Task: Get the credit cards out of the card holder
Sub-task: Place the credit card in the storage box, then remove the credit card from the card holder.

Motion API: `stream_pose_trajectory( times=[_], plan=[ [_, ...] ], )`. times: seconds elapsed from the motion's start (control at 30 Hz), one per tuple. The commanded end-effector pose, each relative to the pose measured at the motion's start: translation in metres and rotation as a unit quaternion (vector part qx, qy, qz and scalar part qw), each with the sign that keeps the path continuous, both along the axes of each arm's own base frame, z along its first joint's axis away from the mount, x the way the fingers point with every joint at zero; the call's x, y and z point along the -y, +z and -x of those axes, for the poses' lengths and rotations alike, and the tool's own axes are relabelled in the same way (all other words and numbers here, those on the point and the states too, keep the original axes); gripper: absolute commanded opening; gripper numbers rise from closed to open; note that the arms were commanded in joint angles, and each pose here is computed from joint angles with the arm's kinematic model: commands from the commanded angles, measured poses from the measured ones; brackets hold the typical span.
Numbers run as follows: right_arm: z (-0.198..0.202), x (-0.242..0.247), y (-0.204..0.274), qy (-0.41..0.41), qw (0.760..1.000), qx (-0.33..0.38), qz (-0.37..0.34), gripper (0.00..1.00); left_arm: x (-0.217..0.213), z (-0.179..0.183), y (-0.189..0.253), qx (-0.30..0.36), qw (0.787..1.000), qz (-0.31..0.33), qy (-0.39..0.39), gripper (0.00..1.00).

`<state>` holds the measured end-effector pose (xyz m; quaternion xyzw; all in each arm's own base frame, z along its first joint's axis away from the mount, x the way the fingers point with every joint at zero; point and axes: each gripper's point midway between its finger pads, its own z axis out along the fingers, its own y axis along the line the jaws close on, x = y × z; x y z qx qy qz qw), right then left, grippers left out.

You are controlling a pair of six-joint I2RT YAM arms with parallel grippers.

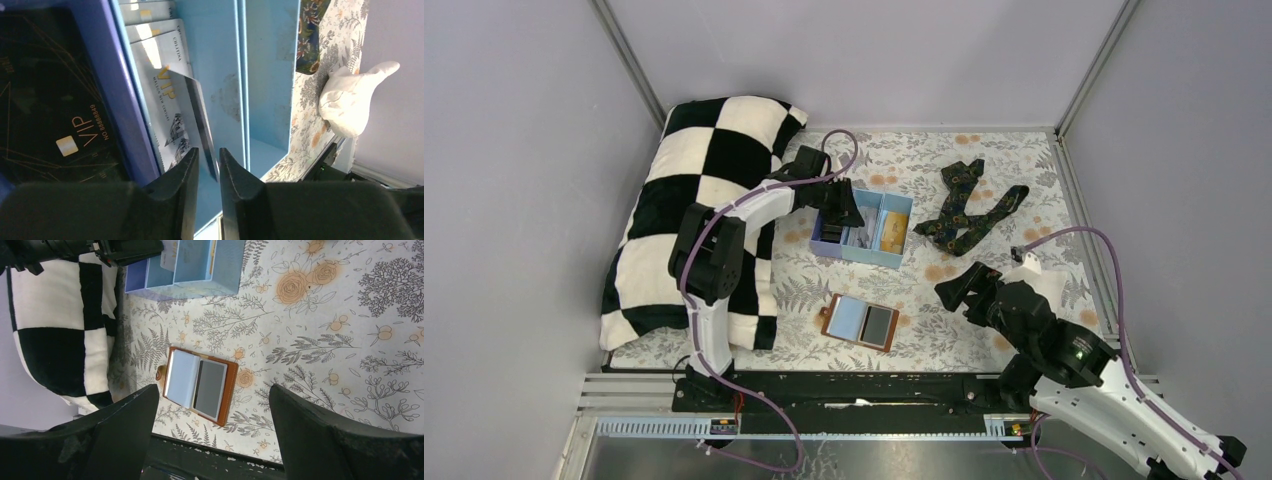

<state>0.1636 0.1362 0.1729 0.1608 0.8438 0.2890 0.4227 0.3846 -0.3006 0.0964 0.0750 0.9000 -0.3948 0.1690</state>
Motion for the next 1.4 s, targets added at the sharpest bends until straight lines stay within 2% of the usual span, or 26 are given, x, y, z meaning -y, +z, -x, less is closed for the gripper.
stream_pose_trajectory(
  times=[0.0, 0.07, 0.13, 0.3, 0.43, 0.63, 0.73, 0.83, 0.97, 1.37],
  plan=[
    [-0.005, -0.002, -0.004, -0.014, 1.000, -0.011, 0.001, 0.88, -0.001, -0.016, 0.019, 0.037, 0.999, -0.008, 0.010, 0.32],
    [-0.003, -0.014, -0.015, 0.005, 0.999, -0.034, -0.003, 0.88, -0.002, -0.017, 0.029, 0.048, 0.999, -0.008, 0.015, 0.43],
    [0.000, -0.031, -0.029, 0.030, 0.998, -0.062, -0.013, 0.88, -0.006, -0.017, 0.043, 0.062, 0.998, -0.014, 0.022, 0.47],
    [0.003, -0.078, -0.059, 0.086, 0.987, -0.125, -0.052, 0.84, -0.022, -0.002, 0.097, 0.120, 0.991, -0.033, 0.052, 0.49],
    [-0.001, -0.097, -0.070, 0.102, 0.983, -0.139, -0.065, 0.75, -0.029, 0.040, 0.108, 0.116, 0.991, -0.021, 0.057, 0.48],
    [0.000, -0.114, -0.094, 0.118, 0.975, -0.174, -0.066, 0.52, -0.014, 0.136, 0.088, 0.060, 0.998, 0.010, 0.036, 0.47],
    [0.000, -0.123, -0.099, 0.126, 0.972, -0.179, -0.087, 0.44, -0.002, 0.172, 0.079, 0.030, 0.998, 0.049, 0.029, 0.48],
    [0.001, -0.128, -0.102, 0.132, 0.970, -0.185, -0.090, 0.41, 0.005, 0.195, 0.059, 0.008, 0.998, 0.061, 0.022, 0.48],
    [0.002, -0.128, -0.113, 0.132, 0.968, -0.196, -0.080, 0.38, 0.011, 0.211, 0.030, -0.019, 0.998, 0.064, 0.009, 0.48],
    [0.010, -0.125, -0.142, 0.129, 0.963, -0.225, -0.073, 0.36, 0.014, 0.216, -0.034, -0.054, 0.998, 0.017, 0.005, 0.49]
  ],
)
